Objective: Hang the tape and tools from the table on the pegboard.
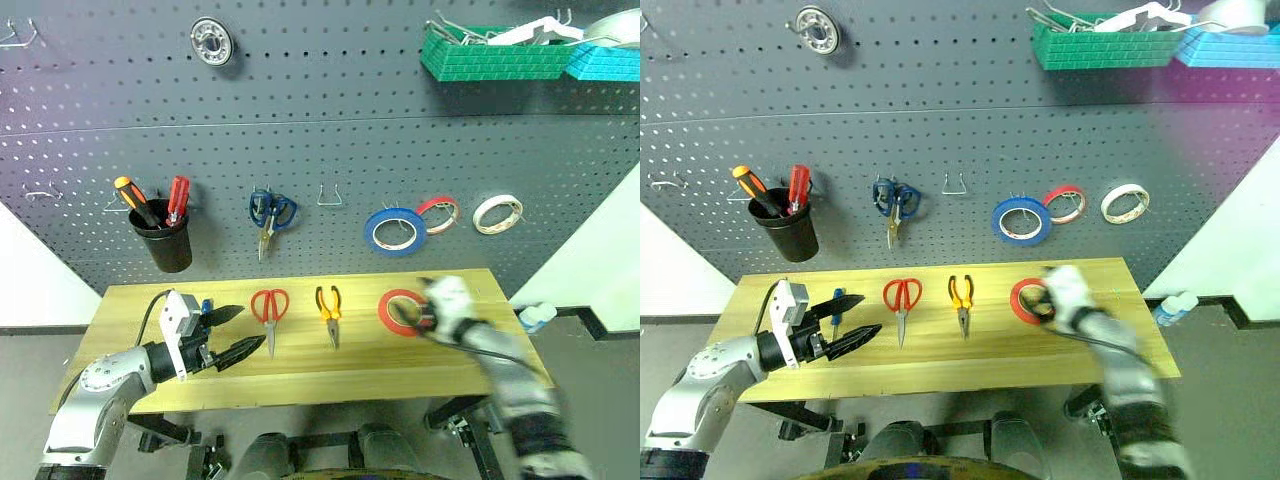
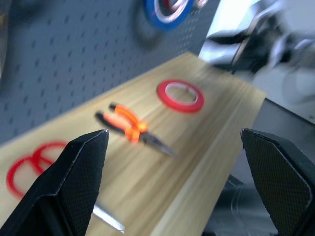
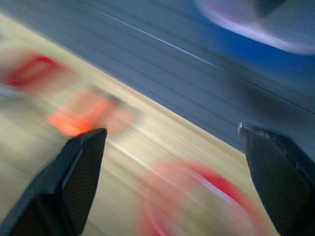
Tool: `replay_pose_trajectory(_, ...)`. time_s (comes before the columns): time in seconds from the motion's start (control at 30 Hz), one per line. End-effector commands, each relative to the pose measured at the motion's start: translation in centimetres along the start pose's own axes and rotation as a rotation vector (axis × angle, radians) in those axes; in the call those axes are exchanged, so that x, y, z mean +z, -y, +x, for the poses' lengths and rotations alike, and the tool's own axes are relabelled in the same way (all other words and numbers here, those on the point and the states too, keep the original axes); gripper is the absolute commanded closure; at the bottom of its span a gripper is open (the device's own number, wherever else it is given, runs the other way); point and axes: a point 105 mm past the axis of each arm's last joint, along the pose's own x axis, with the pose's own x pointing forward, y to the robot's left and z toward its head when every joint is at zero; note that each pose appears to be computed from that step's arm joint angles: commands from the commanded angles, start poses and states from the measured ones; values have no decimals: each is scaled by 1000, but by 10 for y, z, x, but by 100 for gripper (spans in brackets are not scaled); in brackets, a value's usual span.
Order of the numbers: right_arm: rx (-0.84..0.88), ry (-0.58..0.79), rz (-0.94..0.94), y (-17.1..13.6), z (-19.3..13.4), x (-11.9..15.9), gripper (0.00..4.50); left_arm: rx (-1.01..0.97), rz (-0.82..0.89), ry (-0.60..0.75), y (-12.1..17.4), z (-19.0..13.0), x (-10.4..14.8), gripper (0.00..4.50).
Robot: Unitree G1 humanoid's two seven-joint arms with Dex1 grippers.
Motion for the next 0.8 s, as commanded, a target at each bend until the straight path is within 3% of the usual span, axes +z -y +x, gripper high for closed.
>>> replay_pose_trajectory(0.03,-74,-18,-56,19,-11,4,0,14,7,5,4,-6,3,2)
replay_pose_trajectory(0.8,-103,-94,-50,27,-20,-12,0,13,12,6,6,-3,5,2)
